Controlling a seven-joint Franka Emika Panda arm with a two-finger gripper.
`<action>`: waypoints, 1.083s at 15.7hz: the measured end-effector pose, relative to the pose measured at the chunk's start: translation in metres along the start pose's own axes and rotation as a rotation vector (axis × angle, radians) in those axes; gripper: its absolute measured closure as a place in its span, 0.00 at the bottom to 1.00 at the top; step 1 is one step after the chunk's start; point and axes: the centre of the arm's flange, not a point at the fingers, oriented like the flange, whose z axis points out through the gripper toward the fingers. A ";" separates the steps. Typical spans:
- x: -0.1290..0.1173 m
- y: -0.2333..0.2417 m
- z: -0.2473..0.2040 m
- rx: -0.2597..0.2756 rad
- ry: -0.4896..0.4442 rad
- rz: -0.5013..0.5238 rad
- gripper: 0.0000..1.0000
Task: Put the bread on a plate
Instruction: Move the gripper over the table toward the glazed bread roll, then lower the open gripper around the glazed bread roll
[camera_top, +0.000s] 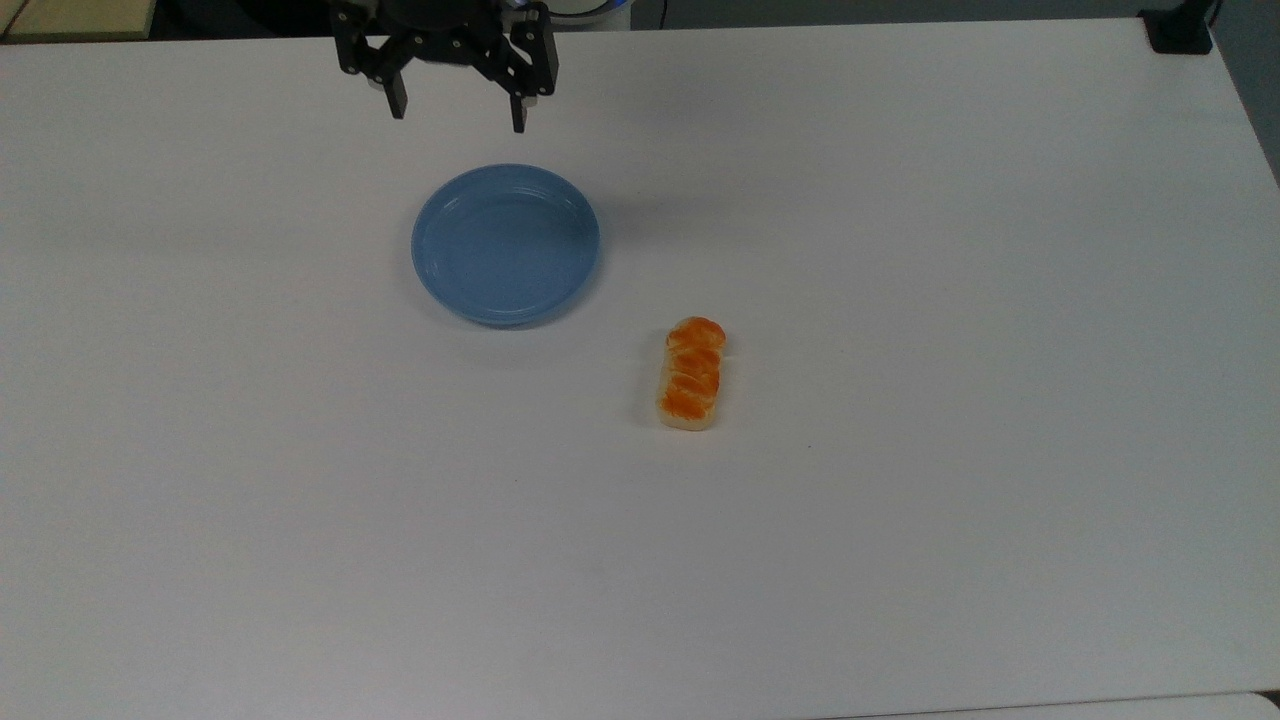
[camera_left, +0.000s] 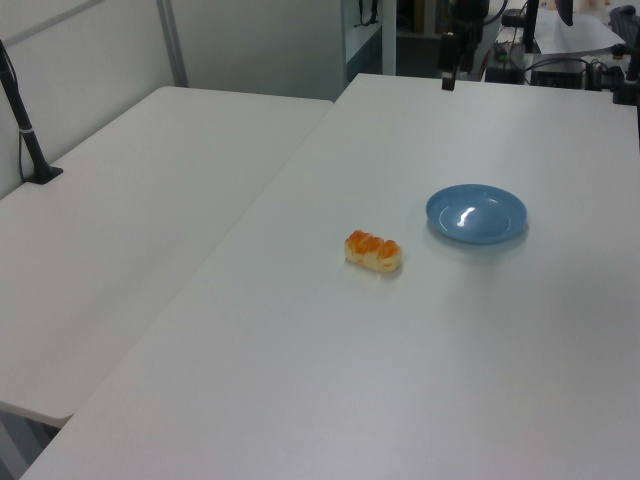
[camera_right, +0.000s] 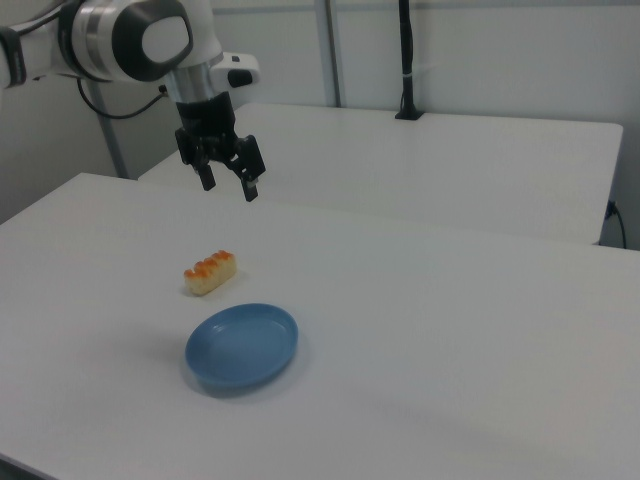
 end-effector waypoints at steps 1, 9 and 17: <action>0.001 -0.005 0.006 0.006 0.005 -0.001 0.02; 0.014 -0.072 0.076 0.049 0.003 0.020 0.00; 0.023 -0.151 0.149 0.062 -0.015 -0.003 0.00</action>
